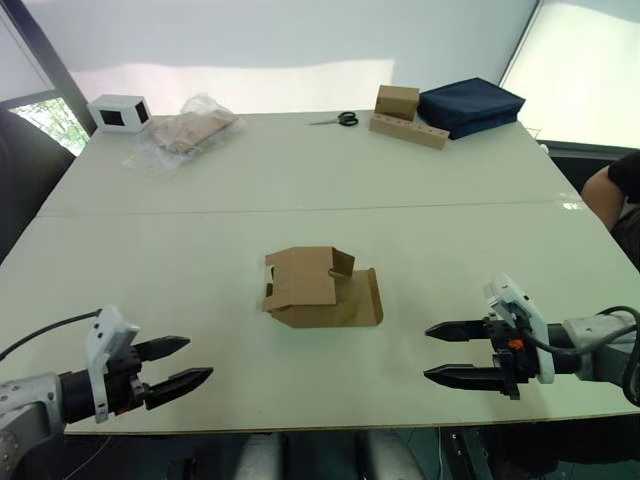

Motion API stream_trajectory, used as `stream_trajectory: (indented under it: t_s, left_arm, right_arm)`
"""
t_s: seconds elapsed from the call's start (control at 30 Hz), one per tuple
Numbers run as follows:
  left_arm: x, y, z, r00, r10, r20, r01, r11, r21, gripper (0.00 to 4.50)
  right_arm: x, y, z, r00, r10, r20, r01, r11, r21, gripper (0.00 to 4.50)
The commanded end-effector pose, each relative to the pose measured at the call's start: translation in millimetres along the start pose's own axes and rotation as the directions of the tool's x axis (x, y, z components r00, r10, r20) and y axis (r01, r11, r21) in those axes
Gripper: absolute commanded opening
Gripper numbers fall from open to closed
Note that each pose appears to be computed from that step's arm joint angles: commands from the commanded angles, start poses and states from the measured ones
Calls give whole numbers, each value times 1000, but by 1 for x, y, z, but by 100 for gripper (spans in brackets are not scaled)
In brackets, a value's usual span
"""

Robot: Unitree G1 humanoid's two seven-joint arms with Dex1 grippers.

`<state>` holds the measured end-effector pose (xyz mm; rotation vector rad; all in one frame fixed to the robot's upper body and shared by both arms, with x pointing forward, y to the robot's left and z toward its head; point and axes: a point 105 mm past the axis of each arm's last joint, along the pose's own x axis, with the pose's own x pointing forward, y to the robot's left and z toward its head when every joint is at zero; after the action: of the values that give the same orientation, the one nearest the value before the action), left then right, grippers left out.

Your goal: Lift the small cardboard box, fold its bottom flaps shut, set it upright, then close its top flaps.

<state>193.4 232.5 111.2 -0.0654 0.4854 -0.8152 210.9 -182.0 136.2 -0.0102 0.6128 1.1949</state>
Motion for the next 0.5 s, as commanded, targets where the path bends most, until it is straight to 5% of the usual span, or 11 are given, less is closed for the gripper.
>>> stream_trajectory:
  t_s: [0.03, 0.5]
  left_arm:
    - [-5, 3, 7, 1000, 6, 15, -7, 1000, 19, 443]
    - [-3, 9, 12, 1000, 16, 19, -16, 999, 41, 443]
  right_arm:
    - [-2, 2, 7, 1000, -3, 23, 4, 999, -35, 450]
    - [-2, -7, 5, 999, -35, 21, 36, 998, -47, 450]
